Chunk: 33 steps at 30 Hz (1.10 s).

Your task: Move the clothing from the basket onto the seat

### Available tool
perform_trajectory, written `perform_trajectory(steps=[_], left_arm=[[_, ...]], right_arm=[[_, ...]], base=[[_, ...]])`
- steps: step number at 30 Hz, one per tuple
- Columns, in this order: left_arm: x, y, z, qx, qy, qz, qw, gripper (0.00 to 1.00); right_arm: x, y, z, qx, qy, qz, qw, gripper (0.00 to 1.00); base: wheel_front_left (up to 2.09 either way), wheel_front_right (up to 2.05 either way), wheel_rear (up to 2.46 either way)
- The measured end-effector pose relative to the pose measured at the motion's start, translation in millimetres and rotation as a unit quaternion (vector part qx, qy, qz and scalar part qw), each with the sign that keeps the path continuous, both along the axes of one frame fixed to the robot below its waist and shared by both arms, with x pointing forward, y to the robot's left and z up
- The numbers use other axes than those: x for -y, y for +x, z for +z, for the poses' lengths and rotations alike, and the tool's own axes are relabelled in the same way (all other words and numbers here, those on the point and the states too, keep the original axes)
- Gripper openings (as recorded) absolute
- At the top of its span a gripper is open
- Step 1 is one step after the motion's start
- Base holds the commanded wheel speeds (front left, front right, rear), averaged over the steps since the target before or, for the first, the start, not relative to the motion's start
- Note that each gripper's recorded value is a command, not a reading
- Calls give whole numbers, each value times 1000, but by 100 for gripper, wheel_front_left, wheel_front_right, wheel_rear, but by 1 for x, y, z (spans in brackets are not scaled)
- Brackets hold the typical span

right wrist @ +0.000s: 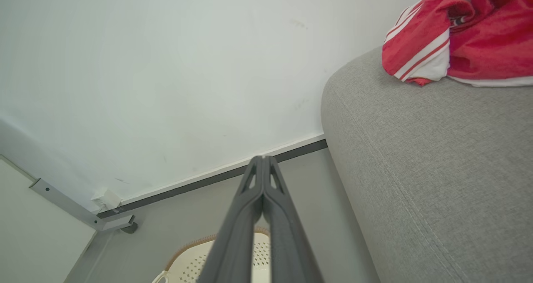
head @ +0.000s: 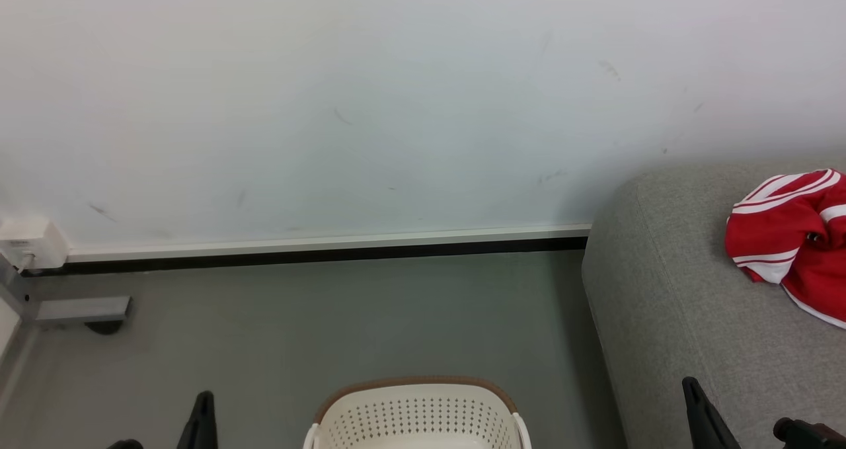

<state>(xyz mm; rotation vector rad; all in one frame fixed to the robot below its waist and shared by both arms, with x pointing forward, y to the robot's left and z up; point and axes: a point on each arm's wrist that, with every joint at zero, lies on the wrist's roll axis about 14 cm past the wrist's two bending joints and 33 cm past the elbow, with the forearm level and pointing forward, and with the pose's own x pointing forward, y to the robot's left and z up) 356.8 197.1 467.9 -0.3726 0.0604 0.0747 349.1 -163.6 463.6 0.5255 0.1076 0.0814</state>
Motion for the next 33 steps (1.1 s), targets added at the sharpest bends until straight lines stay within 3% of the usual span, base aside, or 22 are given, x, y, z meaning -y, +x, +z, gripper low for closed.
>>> perform_trajectory(steps=[17, 33], left_arm=[[-2, 7, 3, -1, -135, 17, 991, 0], [-2, 13, 8, 2, -245, 23, 969, 0]], right_arm=[[14, 7, 4, -16, 114, -38, 993, 0], [21, 16, 12, -18, 208, -58, 976, 0]], base=[[0, 0, 0], [0, 0, 0]])
